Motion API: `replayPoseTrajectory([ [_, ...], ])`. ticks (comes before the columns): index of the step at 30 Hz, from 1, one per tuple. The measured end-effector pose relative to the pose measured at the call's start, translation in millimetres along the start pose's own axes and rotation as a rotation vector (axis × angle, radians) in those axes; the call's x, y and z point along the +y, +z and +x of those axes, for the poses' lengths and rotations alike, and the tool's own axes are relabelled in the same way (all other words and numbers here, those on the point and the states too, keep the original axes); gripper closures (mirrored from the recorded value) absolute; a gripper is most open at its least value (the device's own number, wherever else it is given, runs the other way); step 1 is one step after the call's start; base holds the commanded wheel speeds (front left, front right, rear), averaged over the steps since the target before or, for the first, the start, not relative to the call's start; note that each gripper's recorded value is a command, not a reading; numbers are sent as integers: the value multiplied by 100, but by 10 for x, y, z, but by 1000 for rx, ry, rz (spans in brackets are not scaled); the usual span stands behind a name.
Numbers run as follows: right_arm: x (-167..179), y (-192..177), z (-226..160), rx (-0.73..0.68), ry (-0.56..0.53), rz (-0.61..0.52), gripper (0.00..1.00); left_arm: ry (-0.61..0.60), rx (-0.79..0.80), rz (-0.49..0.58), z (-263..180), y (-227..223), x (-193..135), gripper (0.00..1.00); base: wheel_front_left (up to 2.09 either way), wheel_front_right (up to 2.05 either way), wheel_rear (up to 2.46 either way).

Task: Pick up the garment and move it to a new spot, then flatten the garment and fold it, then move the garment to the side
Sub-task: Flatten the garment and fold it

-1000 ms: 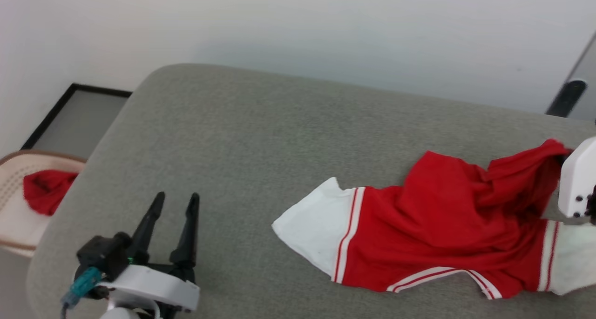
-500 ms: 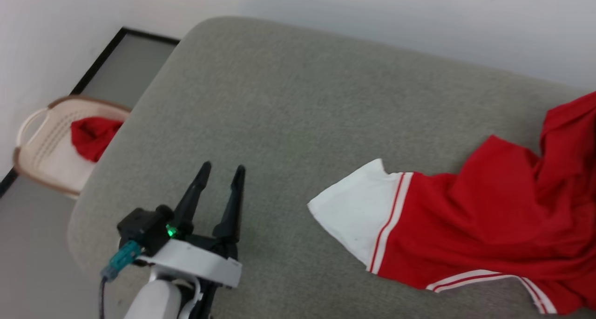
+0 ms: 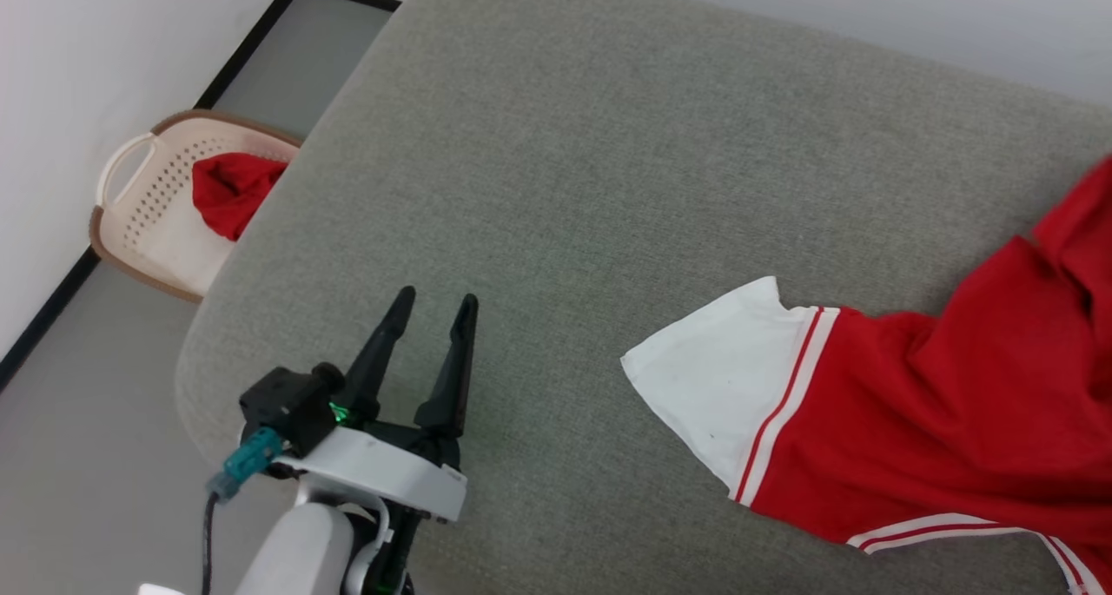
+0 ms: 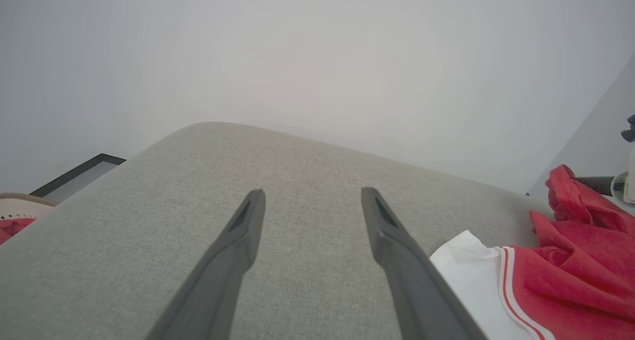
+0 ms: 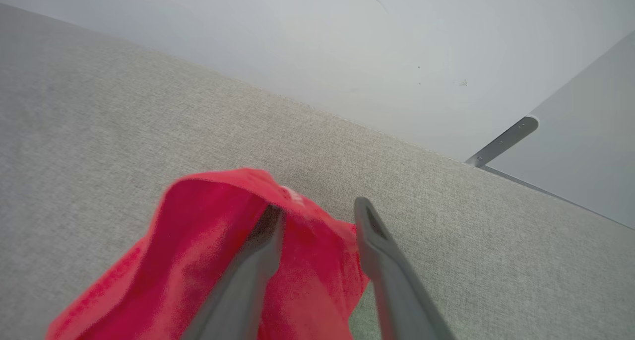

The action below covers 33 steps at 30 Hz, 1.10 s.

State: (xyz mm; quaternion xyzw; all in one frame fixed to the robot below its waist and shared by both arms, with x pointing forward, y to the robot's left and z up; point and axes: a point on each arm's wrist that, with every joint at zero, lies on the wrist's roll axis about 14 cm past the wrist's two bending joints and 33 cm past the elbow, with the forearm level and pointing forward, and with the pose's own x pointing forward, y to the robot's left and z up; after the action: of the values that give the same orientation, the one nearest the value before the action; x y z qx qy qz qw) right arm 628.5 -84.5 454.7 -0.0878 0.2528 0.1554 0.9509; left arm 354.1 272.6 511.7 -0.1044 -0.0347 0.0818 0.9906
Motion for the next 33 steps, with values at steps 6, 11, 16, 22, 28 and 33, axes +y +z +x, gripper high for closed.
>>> replayPoseTrajectory([
  [6, 37, 119, -85, -56, 11, -29, 0, -6, -5, 13, 16, 30, 39, 0, 0, 0, 0],
  [11, -23, 339, -314, -168, 9, -60, 0, -27, -17, 18, 39, 71, 29, 0, 0, 0, 0],
  [16, -75, 397, -621, -287, 14, -70, 0, -63, -25, 20, 72, 86, -42, 0, 0, 0, 0],
  [22, -187, 328, -1058, -421, -1, -66, 0, -113, -34, 17, 137, 91, -171, 0, 0, 0, 0],
  [28, -336, 67, -1501, -492, -53, -45, 0, -161, -29, 14, 179, 50, -305, 0, 0, 0, 0],
  [33, -446, -226, -1853, -509, -116, -1, 0, -202, -46, 11, 254, 89, -428, 0, 0, 0, 0],
])
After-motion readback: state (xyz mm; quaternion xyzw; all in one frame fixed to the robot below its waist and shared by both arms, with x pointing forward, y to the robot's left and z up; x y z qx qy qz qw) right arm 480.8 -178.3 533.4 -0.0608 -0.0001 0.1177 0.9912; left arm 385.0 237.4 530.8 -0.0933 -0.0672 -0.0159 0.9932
